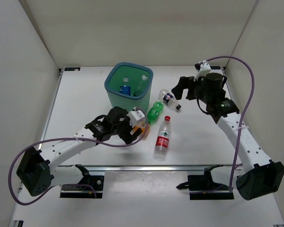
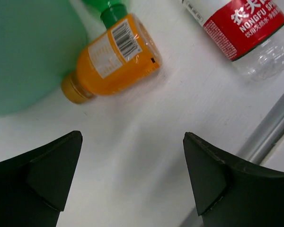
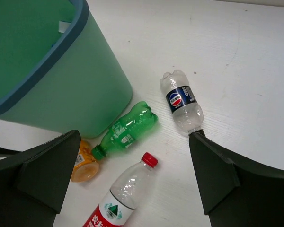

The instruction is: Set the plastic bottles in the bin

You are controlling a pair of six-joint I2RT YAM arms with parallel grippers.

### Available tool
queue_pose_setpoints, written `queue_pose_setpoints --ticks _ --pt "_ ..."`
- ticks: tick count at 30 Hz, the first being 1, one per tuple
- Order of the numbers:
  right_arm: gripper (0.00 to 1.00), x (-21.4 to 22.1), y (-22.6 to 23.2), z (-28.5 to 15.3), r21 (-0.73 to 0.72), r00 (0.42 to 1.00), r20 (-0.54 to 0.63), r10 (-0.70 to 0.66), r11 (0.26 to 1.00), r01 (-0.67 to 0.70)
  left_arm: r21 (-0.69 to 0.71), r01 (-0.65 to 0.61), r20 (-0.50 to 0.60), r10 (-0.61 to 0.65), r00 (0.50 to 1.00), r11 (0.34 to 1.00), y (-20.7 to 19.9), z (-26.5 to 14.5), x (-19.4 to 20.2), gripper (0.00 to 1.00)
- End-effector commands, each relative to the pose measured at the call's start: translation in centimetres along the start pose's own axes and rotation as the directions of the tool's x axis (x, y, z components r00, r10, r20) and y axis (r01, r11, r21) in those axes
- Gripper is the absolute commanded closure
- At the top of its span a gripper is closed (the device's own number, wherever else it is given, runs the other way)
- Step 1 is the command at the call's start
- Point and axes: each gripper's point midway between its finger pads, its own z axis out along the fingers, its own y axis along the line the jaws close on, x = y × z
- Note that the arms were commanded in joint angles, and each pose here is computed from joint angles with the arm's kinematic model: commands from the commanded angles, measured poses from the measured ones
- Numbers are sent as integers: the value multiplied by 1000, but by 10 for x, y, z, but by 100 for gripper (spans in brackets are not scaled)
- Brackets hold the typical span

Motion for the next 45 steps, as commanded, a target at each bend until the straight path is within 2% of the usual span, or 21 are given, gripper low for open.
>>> queue_pose_setpoints --ticks 1,2,4,10,13,16,19,21,27,33,36,38,41,43,45 --pt "4 -5 0 -10 -43 999 33 27 999 -26 28 -304 122 298 947 952 -7 -4 -32 1" --pt "4 2 -5 -10 -40 999 22 40 998 -39 48 -389 110 382 917 920 -15 1 -27 1" --pt "4 3 -10 -12 -41 998 24 53 998 -52 105 -462 104 452 886 881 -24 6 -23 1" --pt "4 12 -26 -14 -32 997 -13 79 996 -79 164 -580 119 568 815 798 -21 5 -17 1" --pt "4 17 -31 -11 -38 996 -46 77 996 -79 178 -568 207 533 820 804 -28 8 -37 2" --pt "5 26 -32 -5 -41 992 -92 87 995 -91 230 -610 156 590 792 758 -31 22 -31 1" --pt "5 37 -23 -2 -72 988 -128 88 993 -98 279 -598 63 607 792 751 -24 43 -22 2" --pt "4 45 -20 0 -91 985 -149 90 990 -104 277 -577 54 588 807 768 -18 49 -26 1" --pt "5 54 -31 1 -80 975 -189 114 988 -131 209 -640 100 634 767 740 -1 56 -41 1" --pt "5 57 -33 -2 -76 975 -193 109 989 -126 273 -660 89 665 741 700 2 74 -27 1" --pt "5 66 -36 -1 -58 965 -229 126 988 -142 307 -687 70 704 706 659 -3 86 -16 1" --pt "5 68 -37 -2 -55 963 -238 130 988 -147 325 -673 112 679 725 665 -8 92 -18 1" --pt "6 74 -41 -1 -43 959 -246 141 987 -156 296 -680 148 671 727 671 -9 98 -28 1" --pt "6 75 -40 -2 -42 957 -245 154 985 -169 299 -682 132 678 723 668 -9 101 -24 1" --pt "7 74 -40 -2 -47 960 -237 150 985 -165 298 -660 117 660 742 690 -8 103 -20 2"
